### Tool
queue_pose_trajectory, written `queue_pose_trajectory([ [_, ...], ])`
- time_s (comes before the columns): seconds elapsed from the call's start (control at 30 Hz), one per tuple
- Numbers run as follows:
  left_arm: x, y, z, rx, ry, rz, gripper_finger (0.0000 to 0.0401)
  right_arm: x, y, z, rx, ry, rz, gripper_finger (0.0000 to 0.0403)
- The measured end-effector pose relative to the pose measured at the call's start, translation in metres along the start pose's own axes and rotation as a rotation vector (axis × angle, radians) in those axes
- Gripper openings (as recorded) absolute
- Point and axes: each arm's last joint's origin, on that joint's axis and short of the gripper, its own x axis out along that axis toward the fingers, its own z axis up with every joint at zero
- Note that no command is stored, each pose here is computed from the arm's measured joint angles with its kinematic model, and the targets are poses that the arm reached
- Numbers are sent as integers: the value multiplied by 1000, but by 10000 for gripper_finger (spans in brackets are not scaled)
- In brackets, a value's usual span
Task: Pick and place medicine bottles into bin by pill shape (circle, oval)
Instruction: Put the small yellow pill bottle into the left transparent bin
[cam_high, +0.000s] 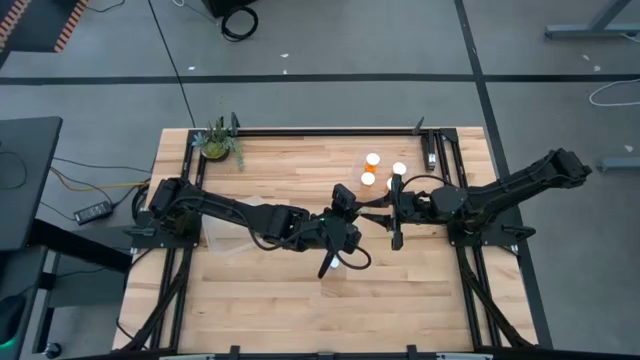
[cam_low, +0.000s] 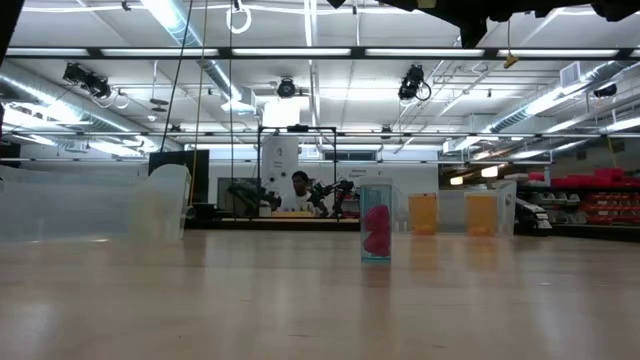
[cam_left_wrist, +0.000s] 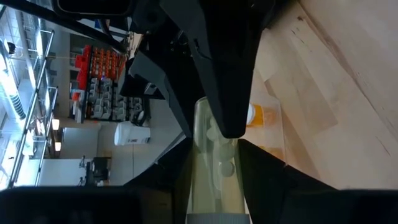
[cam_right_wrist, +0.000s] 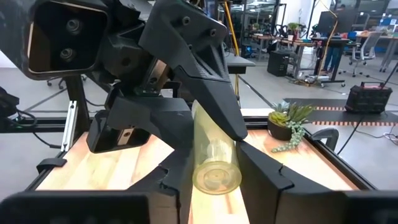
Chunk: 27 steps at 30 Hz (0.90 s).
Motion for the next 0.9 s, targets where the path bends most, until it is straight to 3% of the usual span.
queue_pose_trajectory([
  [0.33,0,0,0,-25,-4,-3,132,0,0,0,-13,2,0,124],
  [0.9,-20,4,10,-88,-110,-32,212,-19,2,12,-10,-27,171,119],
])
